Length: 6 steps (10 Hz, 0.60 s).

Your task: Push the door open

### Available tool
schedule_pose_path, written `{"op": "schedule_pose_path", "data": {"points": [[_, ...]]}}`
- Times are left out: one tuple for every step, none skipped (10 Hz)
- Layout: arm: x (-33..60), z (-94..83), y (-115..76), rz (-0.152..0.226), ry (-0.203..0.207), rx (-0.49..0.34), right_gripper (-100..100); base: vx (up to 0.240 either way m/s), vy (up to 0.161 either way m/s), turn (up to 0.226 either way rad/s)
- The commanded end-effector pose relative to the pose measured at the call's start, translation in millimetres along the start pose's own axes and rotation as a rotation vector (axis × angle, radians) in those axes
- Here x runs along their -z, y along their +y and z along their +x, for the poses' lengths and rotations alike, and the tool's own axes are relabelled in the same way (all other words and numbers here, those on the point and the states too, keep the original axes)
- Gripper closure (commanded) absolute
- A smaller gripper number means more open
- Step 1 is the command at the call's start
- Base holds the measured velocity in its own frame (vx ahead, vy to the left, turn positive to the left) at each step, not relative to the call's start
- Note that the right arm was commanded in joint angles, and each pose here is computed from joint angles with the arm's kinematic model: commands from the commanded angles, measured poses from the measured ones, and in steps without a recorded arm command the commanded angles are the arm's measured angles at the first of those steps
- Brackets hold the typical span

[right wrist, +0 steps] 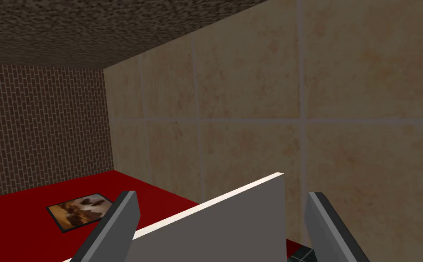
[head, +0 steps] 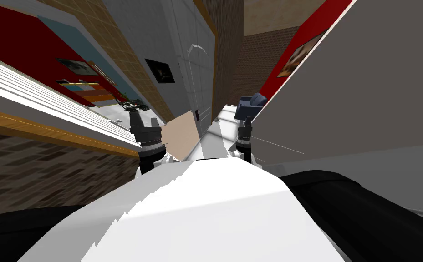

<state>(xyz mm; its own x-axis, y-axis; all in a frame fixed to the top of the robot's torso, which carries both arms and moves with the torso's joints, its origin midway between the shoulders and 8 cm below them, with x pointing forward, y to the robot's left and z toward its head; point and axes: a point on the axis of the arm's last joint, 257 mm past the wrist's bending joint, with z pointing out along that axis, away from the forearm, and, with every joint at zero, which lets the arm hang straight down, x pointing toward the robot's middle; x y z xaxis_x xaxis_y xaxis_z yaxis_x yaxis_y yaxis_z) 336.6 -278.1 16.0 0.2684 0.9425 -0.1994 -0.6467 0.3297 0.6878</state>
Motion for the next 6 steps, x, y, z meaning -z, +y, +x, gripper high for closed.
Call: {"op": "schedule_pose_path", "data": {"points": [[3.6, 7.8, -4.9, 0.012, 0.025, -0.012, -100, 0.128, -0.006, 0.080], [4.5, 9.7, -6.0, 0.015, 0.031, -0.015, -100, 0.225, -0.014, 0.066], [7.5, 15.6, -9.7, 0.025, 0.050, -0.024, -100, 0.252, -0.023, 0.062], [11.9, 23.7, -14.7, 0.039, 0.075, -0.037, -100, 0.221, -0.005, 0.109], [15.0, 29.1, -18.0, 0.049, 0.092, -0.046, -100, 0.218, -0.008, 0.106], [19.1, 35.8, -22.1, 0.061, 0.112, -0.057, -100, 0.238, 0.004, 0.106]]}}
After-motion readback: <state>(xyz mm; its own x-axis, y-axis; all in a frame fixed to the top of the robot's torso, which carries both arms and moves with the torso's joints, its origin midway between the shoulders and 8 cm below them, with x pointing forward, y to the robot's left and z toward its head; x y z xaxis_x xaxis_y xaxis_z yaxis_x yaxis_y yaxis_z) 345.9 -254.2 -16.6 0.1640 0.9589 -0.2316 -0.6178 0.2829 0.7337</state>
